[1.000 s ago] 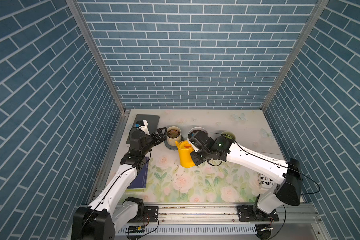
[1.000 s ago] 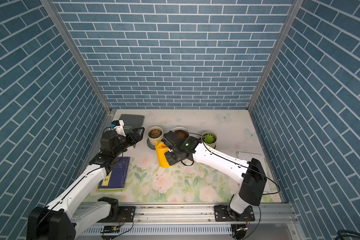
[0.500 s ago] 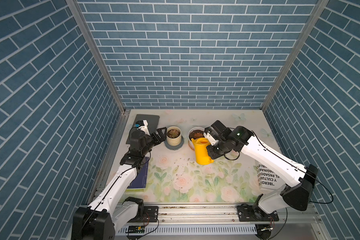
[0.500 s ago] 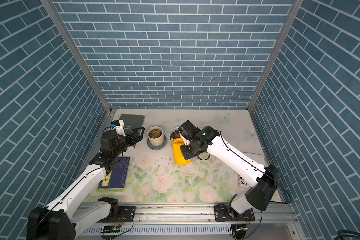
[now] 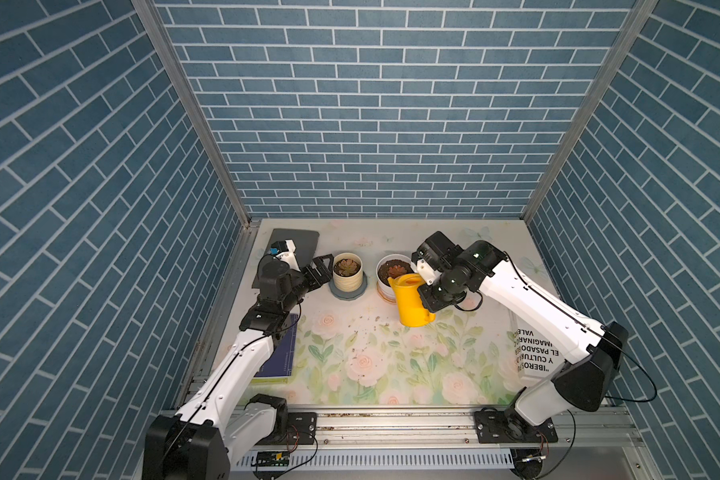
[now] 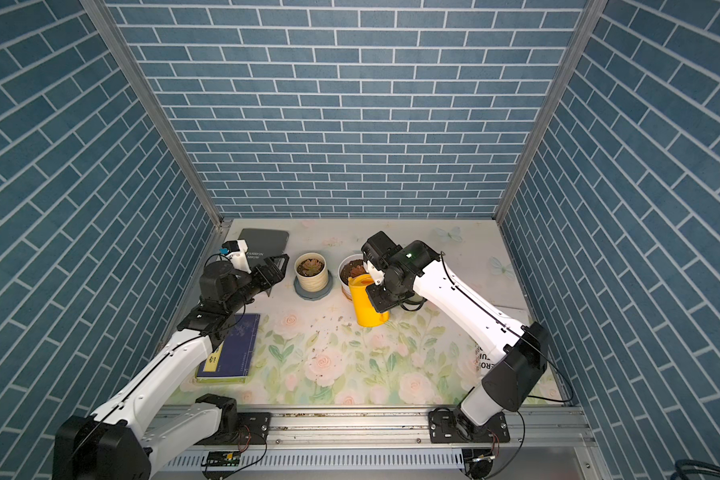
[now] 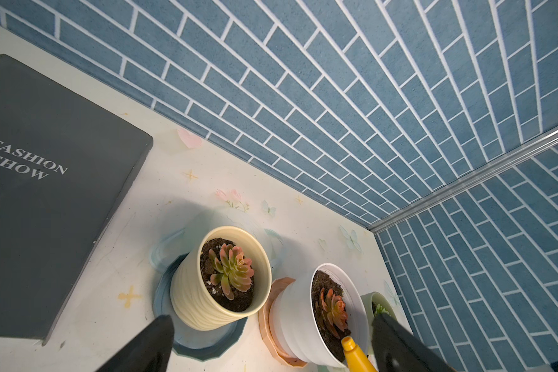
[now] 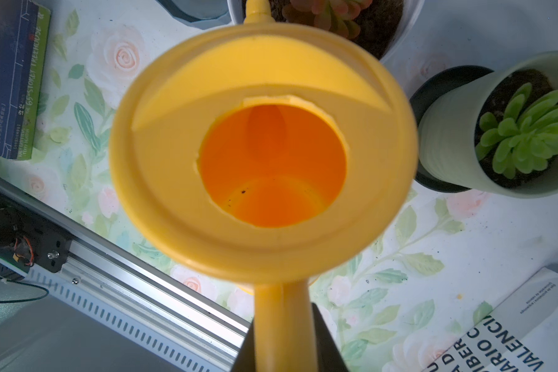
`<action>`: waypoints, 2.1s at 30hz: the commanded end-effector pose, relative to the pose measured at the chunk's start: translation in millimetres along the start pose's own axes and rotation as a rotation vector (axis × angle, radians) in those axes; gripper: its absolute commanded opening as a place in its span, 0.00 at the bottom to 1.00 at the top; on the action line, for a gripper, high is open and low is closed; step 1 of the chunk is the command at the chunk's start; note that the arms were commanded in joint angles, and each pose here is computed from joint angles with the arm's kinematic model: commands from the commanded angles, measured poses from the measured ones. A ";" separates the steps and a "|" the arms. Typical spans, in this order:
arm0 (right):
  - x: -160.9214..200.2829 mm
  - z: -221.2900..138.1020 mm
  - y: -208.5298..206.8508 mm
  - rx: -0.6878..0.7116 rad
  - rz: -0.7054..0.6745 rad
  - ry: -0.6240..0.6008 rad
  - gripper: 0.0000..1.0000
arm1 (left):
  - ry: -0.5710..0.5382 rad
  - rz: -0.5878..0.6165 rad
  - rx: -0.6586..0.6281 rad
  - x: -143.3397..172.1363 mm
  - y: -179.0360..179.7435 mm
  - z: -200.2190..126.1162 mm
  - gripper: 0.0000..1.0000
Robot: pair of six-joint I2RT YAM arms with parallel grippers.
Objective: Water the succulent around the soil edge
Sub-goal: Water the soil of the potted plant with water, then place the watering can at the center of the board.
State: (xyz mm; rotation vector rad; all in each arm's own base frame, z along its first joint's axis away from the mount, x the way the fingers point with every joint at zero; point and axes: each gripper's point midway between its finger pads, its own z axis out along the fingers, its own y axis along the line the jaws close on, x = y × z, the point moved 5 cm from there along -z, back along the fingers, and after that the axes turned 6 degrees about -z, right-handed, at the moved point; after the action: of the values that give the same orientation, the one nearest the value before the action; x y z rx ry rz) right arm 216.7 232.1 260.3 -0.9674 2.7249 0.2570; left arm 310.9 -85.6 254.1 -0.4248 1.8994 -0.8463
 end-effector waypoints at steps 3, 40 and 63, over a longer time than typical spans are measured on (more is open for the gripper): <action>11.1 -8.2 0.3 -0.009 -0.012 0.020 0.00 | 0.002 0.007 0.005 2.4 1.3 0.1 1.00; 36.6 -27.6 -58.5 0.180 0.114 -0.042 0.00 | 0.005 0.007 0.002 2.9 2.2 0.7 1.00; 111.9 -20.5 -87.9 0.217 0.338 -0.028 0.00 | 0.006 0.000 0.023 2.8 -1.4 -0.9 1.00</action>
State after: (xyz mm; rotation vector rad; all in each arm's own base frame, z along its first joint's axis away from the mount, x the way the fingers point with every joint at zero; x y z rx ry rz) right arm 183.0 99.4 235.9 -0.4935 2.8418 0.0368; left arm 310.8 -86.6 252.9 -0.4253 1.9042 -0.8567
